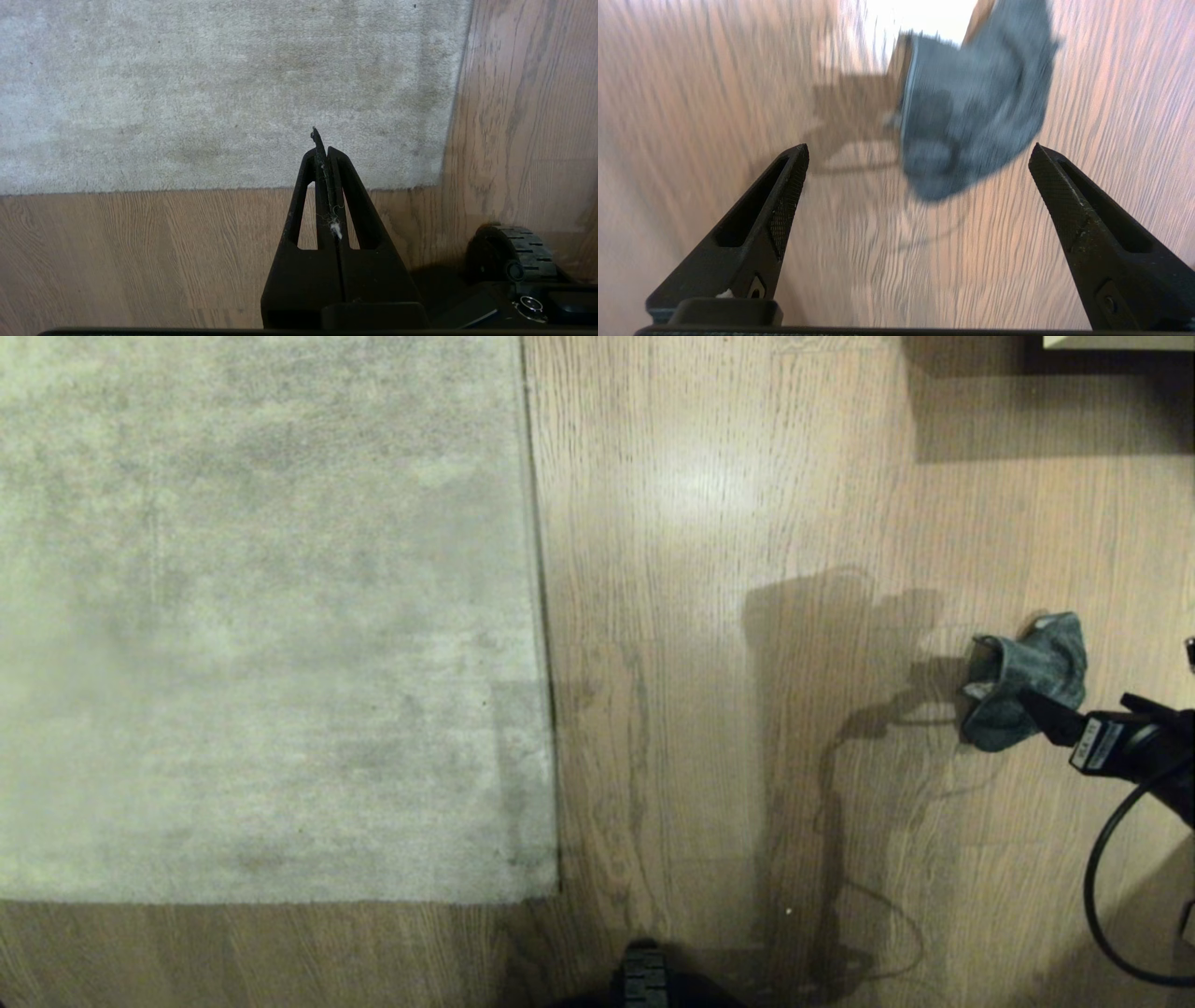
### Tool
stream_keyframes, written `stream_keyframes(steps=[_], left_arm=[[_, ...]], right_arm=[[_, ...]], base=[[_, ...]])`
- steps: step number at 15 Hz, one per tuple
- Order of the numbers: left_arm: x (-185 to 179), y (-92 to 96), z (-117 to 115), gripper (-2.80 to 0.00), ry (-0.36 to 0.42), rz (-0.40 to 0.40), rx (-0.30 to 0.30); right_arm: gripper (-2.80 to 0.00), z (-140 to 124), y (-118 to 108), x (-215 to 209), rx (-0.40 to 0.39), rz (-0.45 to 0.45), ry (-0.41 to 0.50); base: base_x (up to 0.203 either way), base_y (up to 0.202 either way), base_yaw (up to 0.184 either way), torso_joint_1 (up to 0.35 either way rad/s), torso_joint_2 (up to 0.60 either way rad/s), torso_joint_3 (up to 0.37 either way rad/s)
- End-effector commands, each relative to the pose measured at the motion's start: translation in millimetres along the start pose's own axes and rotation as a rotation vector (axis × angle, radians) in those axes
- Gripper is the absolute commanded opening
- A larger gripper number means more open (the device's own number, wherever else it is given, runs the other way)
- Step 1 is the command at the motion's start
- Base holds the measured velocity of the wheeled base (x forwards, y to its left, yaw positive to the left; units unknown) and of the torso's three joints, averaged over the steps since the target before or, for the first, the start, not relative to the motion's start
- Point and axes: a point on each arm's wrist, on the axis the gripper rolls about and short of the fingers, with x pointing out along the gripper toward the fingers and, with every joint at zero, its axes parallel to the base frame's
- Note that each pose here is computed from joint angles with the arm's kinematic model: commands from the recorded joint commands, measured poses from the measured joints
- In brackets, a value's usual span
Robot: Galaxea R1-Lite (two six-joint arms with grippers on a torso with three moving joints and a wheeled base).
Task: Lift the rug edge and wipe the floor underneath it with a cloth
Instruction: Pick up the rag
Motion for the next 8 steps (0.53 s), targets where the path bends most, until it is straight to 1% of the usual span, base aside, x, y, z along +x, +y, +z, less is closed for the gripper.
stream_keyframes(steps=[1, 2, 3, 4, 5, 6, 8], left_arm=[[0, 0.0, 0, -2.80, 0.003, 0.000, -0.001], [0, 0.0, 0, -2.80, 0.000, 0.000, -0.001], [0, 0.0, 0, -2.80, 0.002, 0.000, -0.001], [0, 0.0, 0, -2.80, 0.002, 0.000, -0.001], [0, 0.0, 0, -2.80, 0.001, 0.000, 0.000], [0, 0.0, 0, -2.80, 0.002, 0.000, -0.001], [0, 0.0, 0, -2.80, 0.001, 0.000, -0.001]], right_arm=[[0.00, 3, -5, 14, -0.005, -0.016, -0.013], [0.00, -2, -7, 21, -0.006, -0.020, 0.004], [0.00, -3, -9, 30, -0.007, -0.026, -0.004], [0.00, -1, -13, 37, -0.012, -0.038, -0.035], [0.00, -3, -18, 40, -0.031, -0.053, -0.045], [0.00, -7, -22, 40, -0.049, -0.067, -0.033], [0.00, -16, -24, 43, -0.046, -0.071, -0.005]], base=[[0.000, 0.000, 0.000, 0.000, 0.00, 0.000], [0.000, 0.000, 0.000, 0.000, 0.00, 0.000], [0.000, 0.000, 0.000, 0.000, 0.00, 0.000], [0.000, 0.000, 0.000, 0.000, 0.00, 0.000], [0.000, 0.000, 0.000, 0.000, 0.00, 0.000], [0.000, 0.000, 0.000, 0.000, 0.00, 0.000], [0.000, 0.000, 0.000, 0.000, 0.00, 0.000]])
